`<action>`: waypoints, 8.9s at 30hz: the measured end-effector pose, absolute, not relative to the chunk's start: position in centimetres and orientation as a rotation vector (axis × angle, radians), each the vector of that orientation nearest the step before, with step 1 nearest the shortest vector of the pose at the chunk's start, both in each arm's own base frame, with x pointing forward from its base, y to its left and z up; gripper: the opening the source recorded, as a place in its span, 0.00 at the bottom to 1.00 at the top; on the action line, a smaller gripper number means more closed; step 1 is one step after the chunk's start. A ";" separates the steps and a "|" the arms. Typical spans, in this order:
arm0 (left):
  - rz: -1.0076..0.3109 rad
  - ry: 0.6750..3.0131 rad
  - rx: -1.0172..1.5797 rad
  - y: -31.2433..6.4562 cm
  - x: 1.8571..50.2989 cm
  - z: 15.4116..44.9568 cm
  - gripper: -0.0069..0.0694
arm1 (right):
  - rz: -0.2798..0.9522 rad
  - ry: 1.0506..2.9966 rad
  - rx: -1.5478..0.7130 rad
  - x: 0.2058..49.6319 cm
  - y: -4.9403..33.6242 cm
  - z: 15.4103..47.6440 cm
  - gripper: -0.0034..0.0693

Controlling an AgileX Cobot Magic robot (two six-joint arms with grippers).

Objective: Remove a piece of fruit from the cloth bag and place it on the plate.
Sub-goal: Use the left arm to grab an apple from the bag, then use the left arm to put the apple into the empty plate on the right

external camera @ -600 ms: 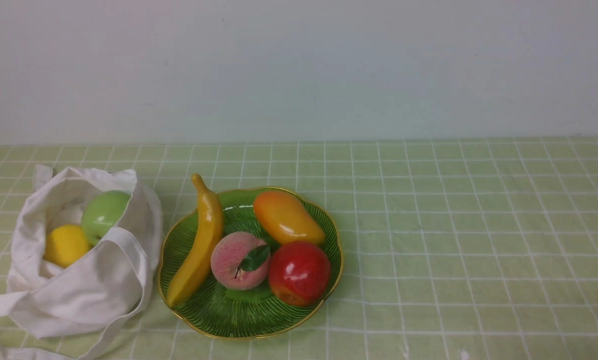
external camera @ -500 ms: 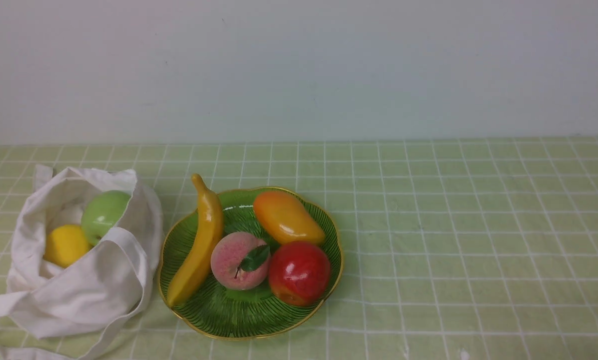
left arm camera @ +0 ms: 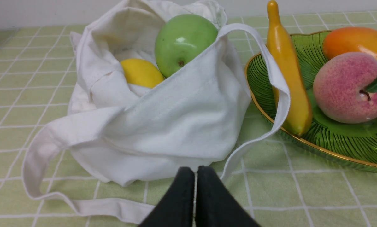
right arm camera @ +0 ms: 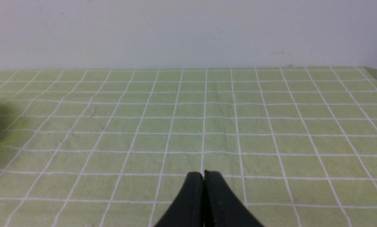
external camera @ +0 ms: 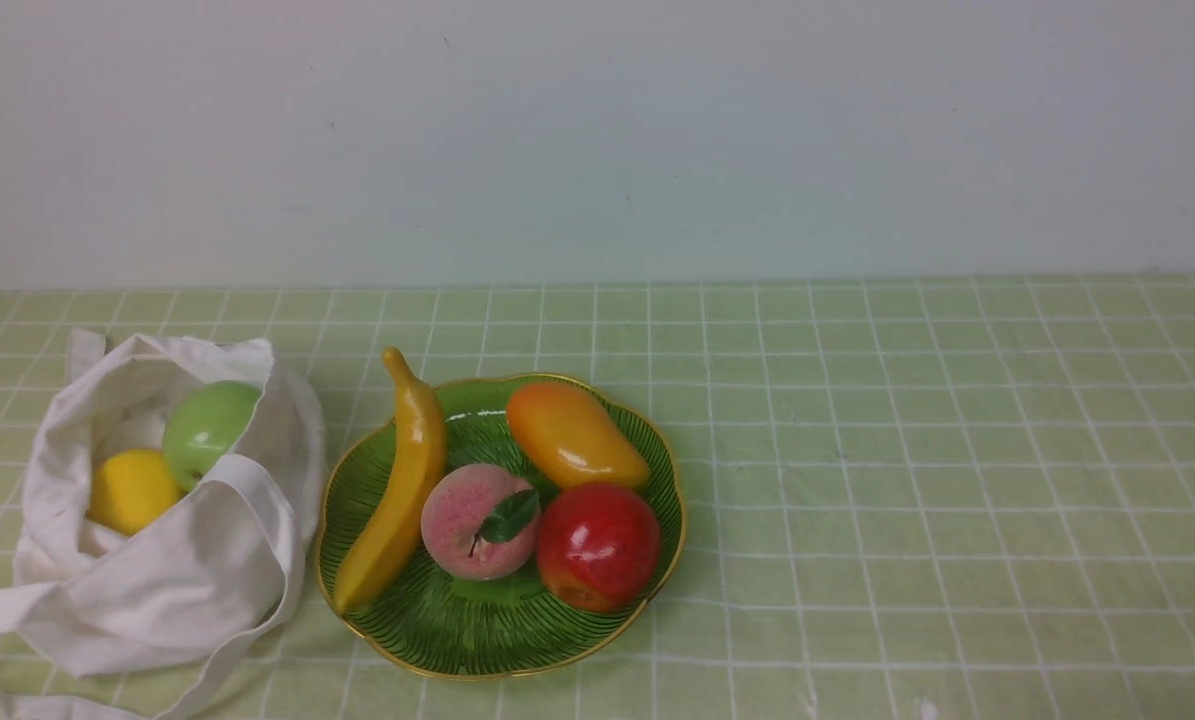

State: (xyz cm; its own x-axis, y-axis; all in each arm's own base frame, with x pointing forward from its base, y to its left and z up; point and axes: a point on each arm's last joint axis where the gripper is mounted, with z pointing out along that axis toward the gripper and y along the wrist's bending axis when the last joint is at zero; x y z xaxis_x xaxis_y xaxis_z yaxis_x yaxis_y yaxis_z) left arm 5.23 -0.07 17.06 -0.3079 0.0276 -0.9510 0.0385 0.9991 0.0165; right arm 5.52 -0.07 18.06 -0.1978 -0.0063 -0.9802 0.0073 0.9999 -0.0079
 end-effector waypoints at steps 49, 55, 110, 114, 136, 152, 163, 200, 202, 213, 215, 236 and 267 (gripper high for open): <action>-1.278 1.547 -0.976 -2.5 5.2 19.1 0.08 | -0.012 1.770 0.001 5.5 -0.1 18.1 0.03; -1.174 1.483 -0.671 -2.6 4.5 25.9 0.08 | -0.012 1.771 0.001 5.5 -0.1 18.1 0.03; -0.104 2.738 -0.811 -0.3 37.0 21.3 0.77 | -0.012 1.771 0.001 5.5 -0.1 18.1 0.03; -0.038 2.757 -0.744 -0.1 37.4 20.5 0.77 | -0.012 1.771 0.001 5.5 -0.1 18.1 0.03; 0.186 2.837 -0.486 -0.5 38.6 16.7 0.85 | -0.013 1.771 0.000 5.5 -0.1 18.1 0.03; 0.311 2.772 -0.358 0.3 38.0 26.3 0.40 | -0.013 1.771 0.000 5.5 -0.1 18.1 0.03; 0.338 2.753 -0.272 0.6 35.3 31.2 0.08 | -0.013 1.771 0.000 5.5 -0.1 18.1 0.03; 0.214 2.856 -0.269 -0.6 41.7 18.8 0.88 | -0.013 1.771 0.000 5.5 -0.1 18.1 0.03; 0.215 2.855 -0.268 -0.6 41.8 18.8 0.88 | -0.013 1.771 0.000 5.5 -0.1 18.1 0.03; 0.197 2.810 -0.296 -0.6 40.8 22.0 0.88 | -0.013 1.771 0.000 5.5 -0.1 18.1 0.03; 0.192 2.789 -0.299 -0.6 40.4 23.3 0.88 | -0.013 1.771 0.000 5.5 -0.1 18.1 0.03; 0.254 2.552 -0.278 0.7 30.9 38.0 0.88 | -0.013 1.771 0.000 5.5 -0.1 18.1 0.03; -0.258 2.755 0.217 -10.8 29.7 35.7 0.88 | -0.013 1.771 0.000 5.5 -0.1 18.1 0.03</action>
